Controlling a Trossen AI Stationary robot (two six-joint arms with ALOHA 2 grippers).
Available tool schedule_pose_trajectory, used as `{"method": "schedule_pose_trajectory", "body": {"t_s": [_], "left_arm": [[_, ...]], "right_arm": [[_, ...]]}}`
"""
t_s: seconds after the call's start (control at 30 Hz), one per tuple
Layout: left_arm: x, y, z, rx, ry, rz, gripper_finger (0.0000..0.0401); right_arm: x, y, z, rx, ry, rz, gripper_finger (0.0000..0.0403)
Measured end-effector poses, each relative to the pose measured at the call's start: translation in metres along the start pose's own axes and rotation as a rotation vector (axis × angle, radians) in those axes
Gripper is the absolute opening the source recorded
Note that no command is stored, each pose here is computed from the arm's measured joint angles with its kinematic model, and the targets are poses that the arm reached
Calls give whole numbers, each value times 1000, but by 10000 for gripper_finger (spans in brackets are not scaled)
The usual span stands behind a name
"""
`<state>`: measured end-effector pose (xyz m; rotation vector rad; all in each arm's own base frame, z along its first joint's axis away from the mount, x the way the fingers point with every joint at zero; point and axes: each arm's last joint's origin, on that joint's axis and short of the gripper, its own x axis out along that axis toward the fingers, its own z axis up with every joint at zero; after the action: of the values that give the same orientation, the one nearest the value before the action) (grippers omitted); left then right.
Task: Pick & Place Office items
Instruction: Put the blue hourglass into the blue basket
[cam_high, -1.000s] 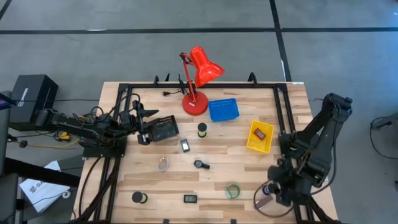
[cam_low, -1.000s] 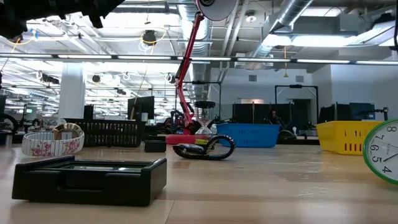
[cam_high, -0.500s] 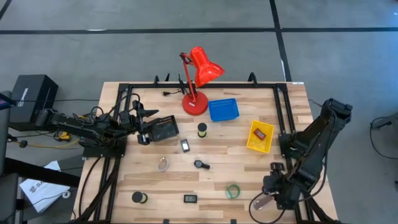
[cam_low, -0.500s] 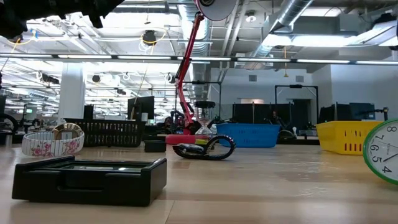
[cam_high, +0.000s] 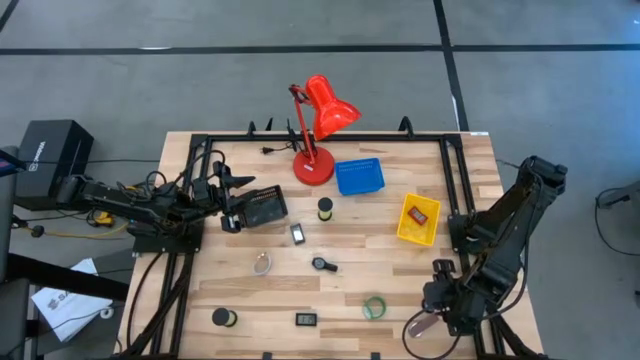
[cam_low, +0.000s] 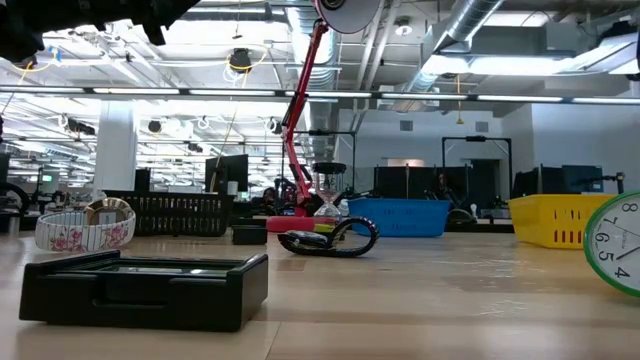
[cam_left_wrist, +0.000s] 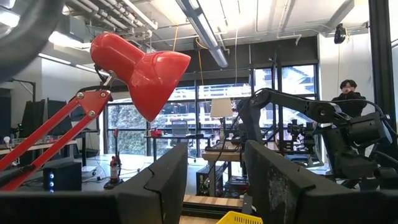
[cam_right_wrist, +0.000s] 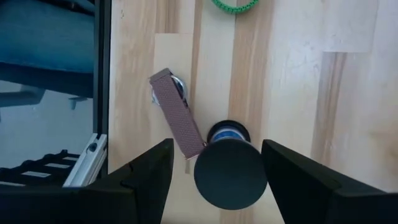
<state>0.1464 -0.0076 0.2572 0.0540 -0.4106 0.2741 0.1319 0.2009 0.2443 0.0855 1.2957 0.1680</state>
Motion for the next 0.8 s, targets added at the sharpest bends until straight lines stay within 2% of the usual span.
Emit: {"method": "schedule_pose_trajectory", "body": {"t_s": [0.1,0.2,0.37,0.5,0.8], "left_arm": [[0,0,0,-45,1,0,156],[0,0,0,-45,2,0,156],[0,0,0,-43,2,0,156],[0,0,0,-42,2,0,156],[0,0,0,-42,2,0,156]], "right_arm": [[0,-1,0,-28,7,-7,234],[0,-1,0,-73,9,-7,234],[0,-2,0,-69,12,-10,234],[1,-3,2,-145,8,-16,234],[2,-12,12,-142,6,-35,234]]}}
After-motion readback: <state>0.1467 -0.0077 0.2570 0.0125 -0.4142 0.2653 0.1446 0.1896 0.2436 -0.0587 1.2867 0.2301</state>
